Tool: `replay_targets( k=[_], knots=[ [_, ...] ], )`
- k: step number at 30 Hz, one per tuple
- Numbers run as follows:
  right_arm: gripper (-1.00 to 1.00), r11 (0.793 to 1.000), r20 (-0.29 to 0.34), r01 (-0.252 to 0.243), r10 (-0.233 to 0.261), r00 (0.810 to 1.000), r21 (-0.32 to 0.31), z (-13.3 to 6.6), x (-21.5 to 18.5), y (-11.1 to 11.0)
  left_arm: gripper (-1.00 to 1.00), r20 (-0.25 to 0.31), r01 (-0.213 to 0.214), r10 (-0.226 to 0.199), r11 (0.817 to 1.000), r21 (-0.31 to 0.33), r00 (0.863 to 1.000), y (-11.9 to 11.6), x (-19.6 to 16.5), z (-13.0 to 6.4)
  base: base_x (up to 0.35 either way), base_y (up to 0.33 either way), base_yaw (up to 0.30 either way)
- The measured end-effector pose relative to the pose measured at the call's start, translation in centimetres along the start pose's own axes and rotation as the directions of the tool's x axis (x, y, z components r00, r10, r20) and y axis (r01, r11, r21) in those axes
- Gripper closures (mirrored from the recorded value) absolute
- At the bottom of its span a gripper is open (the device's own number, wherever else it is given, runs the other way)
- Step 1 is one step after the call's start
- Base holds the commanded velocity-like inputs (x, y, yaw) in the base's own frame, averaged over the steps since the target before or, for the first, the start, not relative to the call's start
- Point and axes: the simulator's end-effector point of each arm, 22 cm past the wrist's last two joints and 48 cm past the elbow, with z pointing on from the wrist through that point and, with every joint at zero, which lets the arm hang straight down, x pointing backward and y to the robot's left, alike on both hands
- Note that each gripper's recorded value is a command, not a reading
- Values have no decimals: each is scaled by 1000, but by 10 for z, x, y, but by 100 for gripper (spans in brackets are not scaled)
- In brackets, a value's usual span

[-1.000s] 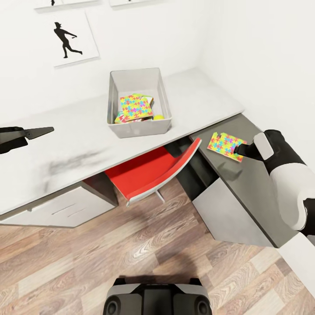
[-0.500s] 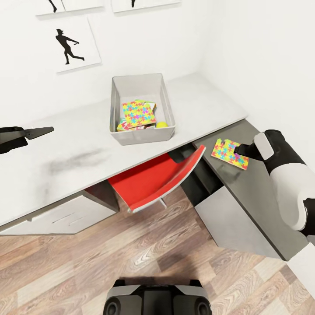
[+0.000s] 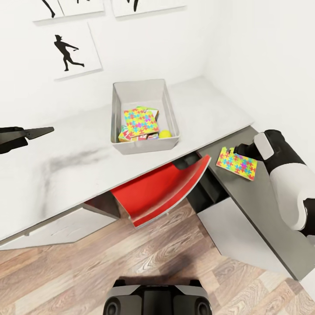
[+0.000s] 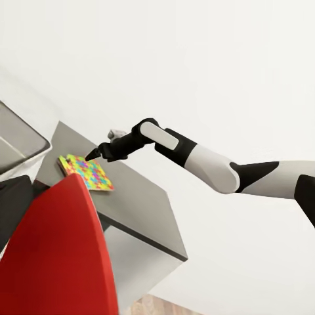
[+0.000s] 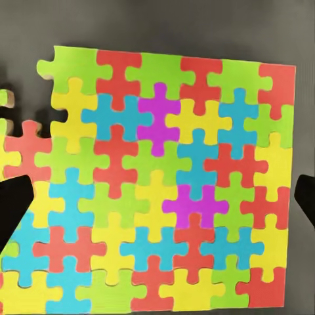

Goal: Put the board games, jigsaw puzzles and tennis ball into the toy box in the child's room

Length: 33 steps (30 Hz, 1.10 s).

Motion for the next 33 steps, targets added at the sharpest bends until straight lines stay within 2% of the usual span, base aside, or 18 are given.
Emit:
replay_targets(
  k=[33],
  knots=[
    [-100, 1000, 0, 0, 0, 1000, 4, 1, 0, -1, -100, -1, 0, 0, 1000, 0, 1000, 0, 0, 0, 55, 6, 0]
  ],
)
